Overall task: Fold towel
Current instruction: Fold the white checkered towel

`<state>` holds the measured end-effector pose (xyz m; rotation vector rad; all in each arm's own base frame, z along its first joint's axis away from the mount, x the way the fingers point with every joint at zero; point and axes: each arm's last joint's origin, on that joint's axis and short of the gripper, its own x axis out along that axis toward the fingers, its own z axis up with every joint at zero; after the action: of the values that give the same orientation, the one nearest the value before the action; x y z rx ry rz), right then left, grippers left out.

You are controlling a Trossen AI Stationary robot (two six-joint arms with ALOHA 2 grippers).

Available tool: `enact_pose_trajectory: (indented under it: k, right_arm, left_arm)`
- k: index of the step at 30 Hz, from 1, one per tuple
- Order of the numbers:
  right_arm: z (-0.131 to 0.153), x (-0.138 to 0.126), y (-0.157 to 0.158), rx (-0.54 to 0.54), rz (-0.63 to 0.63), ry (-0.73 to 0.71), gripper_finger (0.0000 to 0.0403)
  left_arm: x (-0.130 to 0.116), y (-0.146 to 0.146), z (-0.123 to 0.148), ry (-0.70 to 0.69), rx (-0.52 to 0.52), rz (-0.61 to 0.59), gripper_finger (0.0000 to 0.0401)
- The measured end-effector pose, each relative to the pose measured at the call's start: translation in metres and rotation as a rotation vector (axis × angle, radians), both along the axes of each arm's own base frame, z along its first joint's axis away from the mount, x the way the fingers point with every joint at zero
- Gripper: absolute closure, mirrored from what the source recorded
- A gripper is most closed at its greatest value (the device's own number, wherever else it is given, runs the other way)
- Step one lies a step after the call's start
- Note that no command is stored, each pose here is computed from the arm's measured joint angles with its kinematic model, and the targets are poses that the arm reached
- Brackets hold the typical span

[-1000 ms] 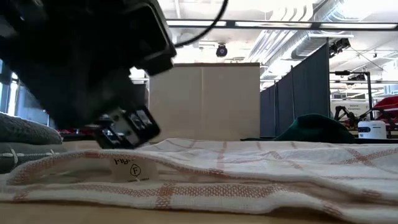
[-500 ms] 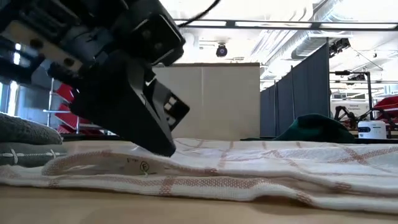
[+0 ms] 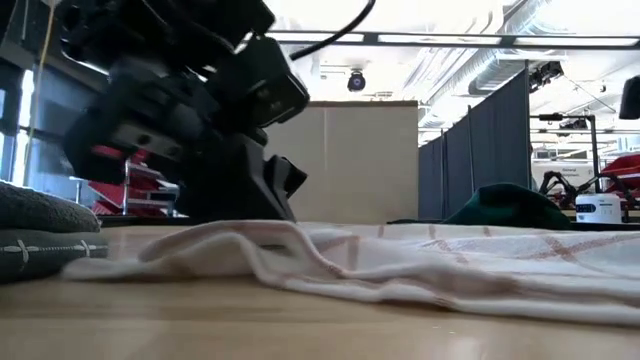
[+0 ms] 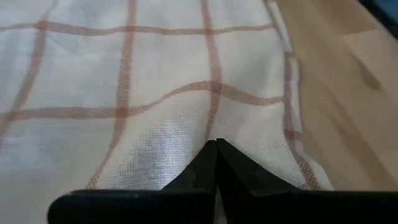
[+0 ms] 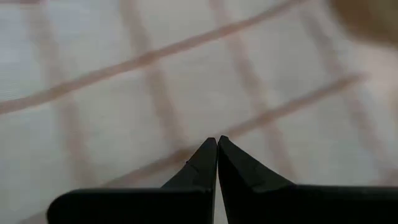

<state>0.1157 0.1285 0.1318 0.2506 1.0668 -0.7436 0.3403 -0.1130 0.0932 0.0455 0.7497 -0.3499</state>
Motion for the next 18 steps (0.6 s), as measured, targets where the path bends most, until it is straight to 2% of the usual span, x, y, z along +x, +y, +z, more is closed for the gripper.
enact_pose_trajectory:
  k: [3,7,10,13,18]
  right_arm:
    - [0.002,-0.001,-0.003,-0.016,-0.015,0.005,0.0403]
    - [0.004,0.003,0.004,0.066,0.007,-0.07,0.0403]
    - [0.005,0.01,0.013,0.13,0.063,-0.157,0.0403]
    - [0.003,0.018,0.02,0.165,0.12,-0.187,0.0403]
    - [-0.005,0.02,0.018,0.104,0.104,-0.163,0.0403]
  left_arm:
    - [0.001,0.004,0.002,0.01,-0.027,-0.013,0.0401]
    - [-0.007,0.004,0.014,0.068,-0.059,-0.03,0.0401]
    - [-0.015,0.0,0.031,0.092,-0.08,-0.038,0.0401]
    - [-0.022,-0.007,0.041,0.101,-0.086,-0.058,0.0401]
    - [-0.025,-0.016,0.036,0.116,-0.062,-0.07,0.0401]
